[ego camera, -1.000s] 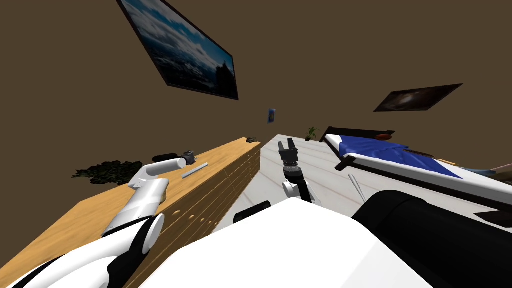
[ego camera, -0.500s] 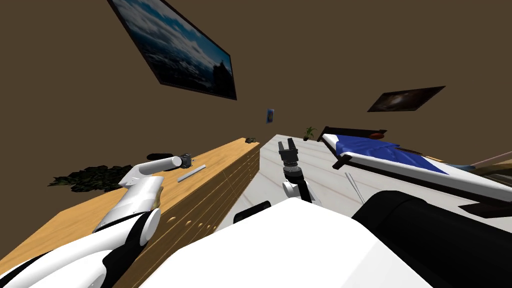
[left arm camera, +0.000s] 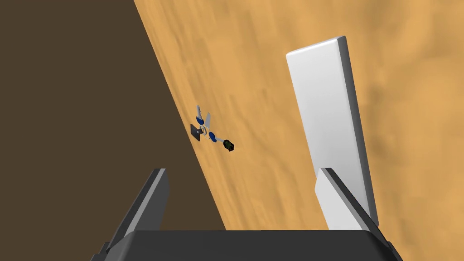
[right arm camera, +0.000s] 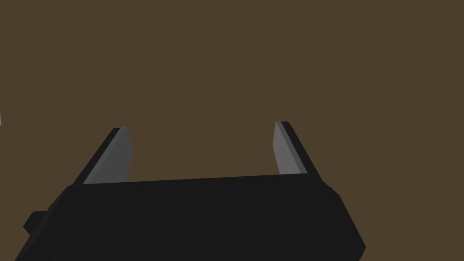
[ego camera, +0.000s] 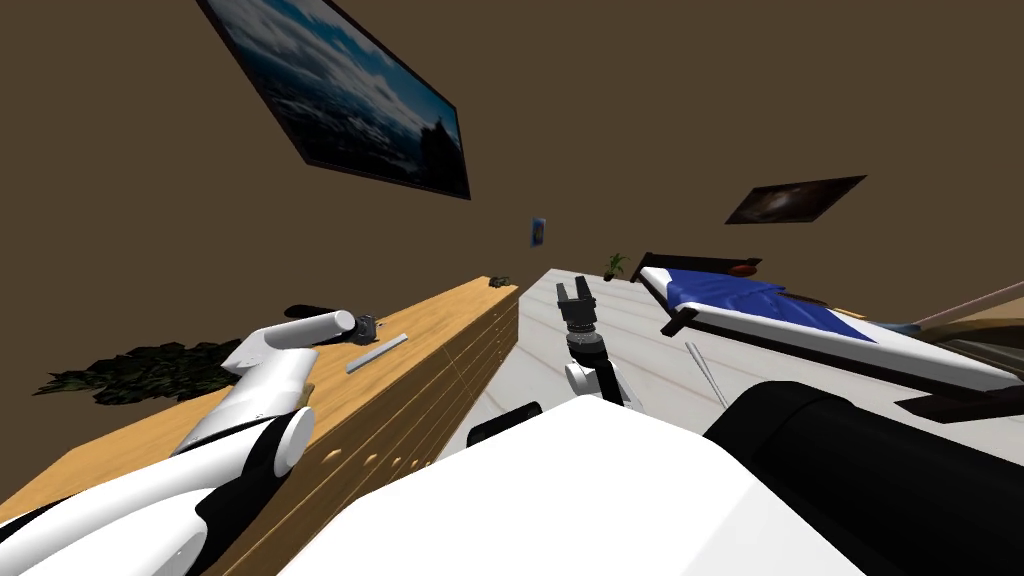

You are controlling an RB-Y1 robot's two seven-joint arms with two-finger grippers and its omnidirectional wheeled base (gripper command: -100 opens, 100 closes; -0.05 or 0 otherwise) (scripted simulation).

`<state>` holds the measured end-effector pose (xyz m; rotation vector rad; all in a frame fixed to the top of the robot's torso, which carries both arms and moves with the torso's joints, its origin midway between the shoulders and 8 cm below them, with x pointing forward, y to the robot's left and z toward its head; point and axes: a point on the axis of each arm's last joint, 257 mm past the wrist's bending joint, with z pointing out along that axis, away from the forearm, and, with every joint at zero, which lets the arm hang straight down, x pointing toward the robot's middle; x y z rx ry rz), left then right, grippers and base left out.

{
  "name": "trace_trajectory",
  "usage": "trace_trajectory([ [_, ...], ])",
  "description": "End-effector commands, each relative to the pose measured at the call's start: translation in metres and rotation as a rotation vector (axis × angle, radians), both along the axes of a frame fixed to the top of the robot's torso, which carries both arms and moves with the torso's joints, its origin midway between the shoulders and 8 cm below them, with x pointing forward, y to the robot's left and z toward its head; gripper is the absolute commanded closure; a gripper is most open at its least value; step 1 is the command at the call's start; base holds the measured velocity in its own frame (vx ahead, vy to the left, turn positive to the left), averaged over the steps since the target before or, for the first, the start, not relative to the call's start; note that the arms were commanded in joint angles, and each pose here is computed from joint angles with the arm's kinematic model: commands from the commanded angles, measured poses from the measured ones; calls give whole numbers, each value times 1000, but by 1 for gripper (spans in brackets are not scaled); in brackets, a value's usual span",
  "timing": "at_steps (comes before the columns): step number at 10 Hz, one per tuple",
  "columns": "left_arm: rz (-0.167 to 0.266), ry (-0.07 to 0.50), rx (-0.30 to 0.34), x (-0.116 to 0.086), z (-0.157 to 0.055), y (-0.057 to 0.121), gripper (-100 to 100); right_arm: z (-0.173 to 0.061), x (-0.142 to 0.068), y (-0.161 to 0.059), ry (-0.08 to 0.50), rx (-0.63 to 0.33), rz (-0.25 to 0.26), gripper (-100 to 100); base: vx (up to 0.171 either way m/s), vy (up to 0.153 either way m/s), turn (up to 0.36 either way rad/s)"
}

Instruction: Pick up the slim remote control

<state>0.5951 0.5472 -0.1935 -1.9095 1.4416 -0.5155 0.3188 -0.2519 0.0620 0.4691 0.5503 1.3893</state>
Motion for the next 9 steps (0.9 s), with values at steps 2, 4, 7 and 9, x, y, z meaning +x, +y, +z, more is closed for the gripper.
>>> trace_trajectory([
  [2,36,78,-45,-17,-17,8,-100,0,0,0,0,0,0,0,37,12,-49],
  [4,68,147,-86,-33,-29,14,-100,0,0,0,0,0,0,0,63,24,-53],
  [7,99,212,-127,-50,-40,18,-100,0,0,0,0,0,0,0,52,22,-27],
  [9,128,275,-168,-67,-51,20,-100,0,0,0,0,0,0,0,42,22,-44],
])
